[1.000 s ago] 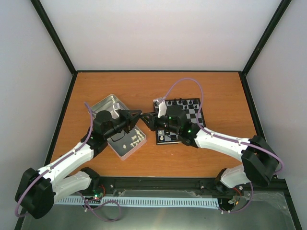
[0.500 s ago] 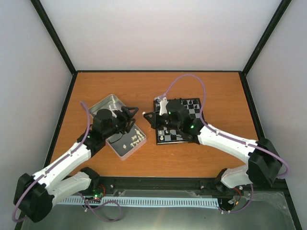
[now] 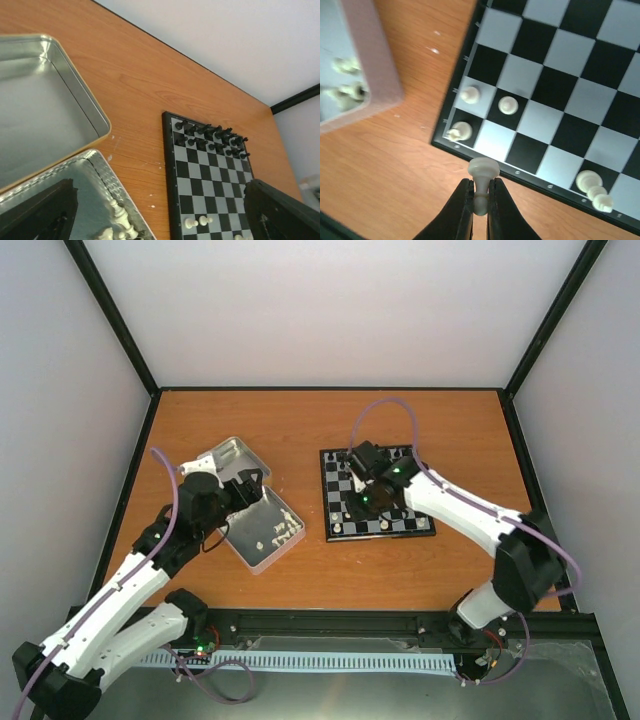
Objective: Set up the chess pieces on the board
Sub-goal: Place the chess piece on the chessboard, then pick up the chess piece from the storage box, then place the chess piece on the chessboard.
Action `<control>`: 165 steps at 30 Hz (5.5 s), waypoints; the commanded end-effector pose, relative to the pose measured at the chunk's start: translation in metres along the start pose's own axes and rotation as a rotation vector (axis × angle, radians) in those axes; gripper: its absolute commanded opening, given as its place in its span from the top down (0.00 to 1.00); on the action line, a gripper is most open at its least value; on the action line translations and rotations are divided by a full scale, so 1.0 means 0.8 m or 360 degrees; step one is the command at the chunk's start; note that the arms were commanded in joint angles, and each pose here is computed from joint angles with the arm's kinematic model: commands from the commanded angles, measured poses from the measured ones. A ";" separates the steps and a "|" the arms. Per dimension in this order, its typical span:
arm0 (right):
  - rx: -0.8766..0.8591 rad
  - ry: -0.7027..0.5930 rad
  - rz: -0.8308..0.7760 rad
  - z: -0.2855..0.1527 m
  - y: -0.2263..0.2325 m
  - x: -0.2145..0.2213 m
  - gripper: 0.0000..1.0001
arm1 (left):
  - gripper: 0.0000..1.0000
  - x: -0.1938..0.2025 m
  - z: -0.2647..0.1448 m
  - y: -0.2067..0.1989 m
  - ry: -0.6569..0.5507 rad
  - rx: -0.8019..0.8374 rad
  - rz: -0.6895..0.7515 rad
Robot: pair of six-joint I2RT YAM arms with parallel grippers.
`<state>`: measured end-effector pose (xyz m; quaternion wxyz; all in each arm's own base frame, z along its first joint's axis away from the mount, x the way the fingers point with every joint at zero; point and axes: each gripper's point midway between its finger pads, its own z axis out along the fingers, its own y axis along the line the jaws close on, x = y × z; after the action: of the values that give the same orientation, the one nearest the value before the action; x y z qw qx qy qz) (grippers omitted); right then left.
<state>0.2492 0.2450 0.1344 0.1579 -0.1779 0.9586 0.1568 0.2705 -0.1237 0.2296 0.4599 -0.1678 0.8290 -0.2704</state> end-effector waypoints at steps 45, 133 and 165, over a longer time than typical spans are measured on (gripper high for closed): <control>0.0500 0.0531 -0.0224 0.088 -0.066 0.002 0.79 | 0.00 0.001 -0.025 0.017 -0.0011 -0.0038 0.0421; 0.0285 -0.0661 0.0169 -0.076 -0.059 -0.059 0.55 | 0.99 0.118 0.050 0.044 0.0848 -0.0347 0.0447; 0.0840 -0.1451 0.0657 -0.278 -0.176 0.019 0.44 | 0.99 0.230 0.181 -0.265 0.1108 0.0380 0.0993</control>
<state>0.2385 0.0442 0.3001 0.5615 0.1233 0.8182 0.0070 0.3086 -0.4123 0.1751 0.2463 0.2122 0.9088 -0.2616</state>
